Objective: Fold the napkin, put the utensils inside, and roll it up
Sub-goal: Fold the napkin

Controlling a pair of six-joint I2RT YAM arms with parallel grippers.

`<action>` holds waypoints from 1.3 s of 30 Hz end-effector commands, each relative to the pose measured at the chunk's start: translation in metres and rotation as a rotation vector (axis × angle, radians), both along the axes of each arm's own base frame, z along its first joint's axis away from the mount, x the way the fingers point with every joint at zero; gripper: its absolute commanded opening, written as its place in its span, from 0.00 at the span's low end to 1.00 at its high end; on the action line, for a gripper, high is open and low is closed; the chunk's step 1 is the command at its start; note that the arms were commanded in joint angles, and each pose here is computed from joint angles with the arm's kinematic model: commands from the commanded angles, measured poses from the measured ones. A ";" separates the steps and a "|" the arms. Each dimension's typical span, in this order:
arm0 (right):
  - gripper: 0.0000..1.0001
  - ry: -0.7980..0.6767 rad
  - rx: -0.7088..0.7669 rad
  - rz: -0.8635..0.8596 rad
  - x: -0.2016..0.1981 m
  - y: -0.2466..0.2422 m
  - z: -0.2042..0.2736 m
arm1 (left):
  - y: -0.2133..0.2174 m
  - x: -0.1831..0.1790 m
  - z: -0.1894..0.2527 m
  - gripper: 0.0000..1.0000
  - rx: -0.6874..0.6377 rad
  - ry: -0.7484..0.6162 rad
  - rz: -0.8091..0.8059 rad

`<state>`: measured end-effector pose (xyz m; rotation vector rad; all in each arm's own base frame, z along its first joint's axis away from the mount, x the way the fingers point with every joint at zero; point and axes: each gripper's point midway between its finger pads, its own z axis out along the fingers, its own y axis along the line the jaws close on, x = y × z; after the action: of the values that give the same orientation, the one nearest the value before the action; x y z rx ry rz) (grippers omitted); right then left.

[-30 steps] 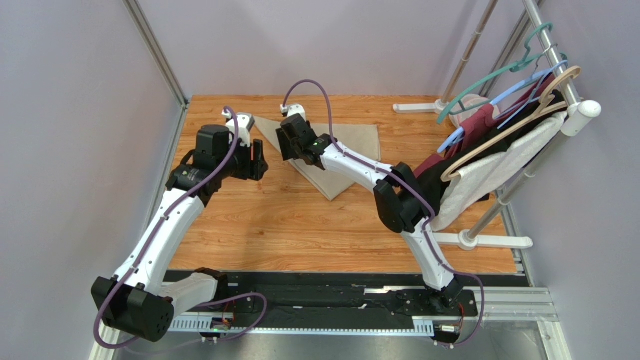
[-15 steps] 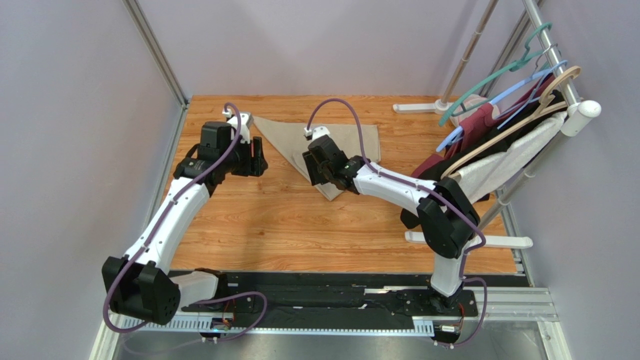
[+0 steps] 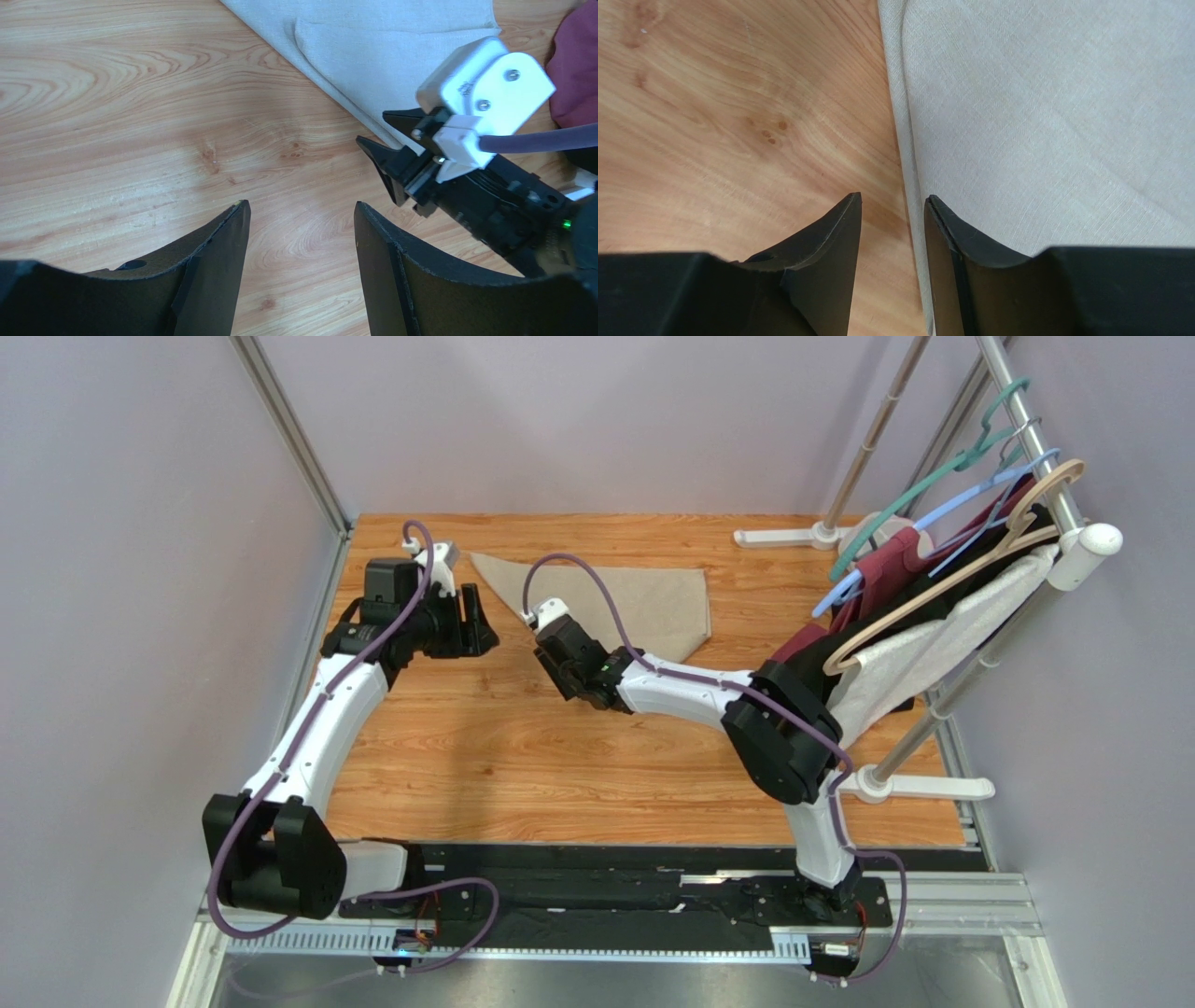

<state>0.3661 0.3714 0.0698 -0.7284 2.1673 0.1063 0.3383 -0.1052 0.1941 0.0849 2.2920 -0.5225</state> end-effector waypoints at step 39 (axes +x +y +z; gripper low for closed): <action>0.00 -0.098 -0.226 0.075 0.036 0.010 -0.042 | 0.004 0.007 0.023 0.64 -0.110 -0.048 0.007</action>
<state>0.4023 0.3757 0.0280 -0.9038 2.0926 -0.1471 0.3405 -0.0994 0.2002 0.0227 2.2754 -0.6063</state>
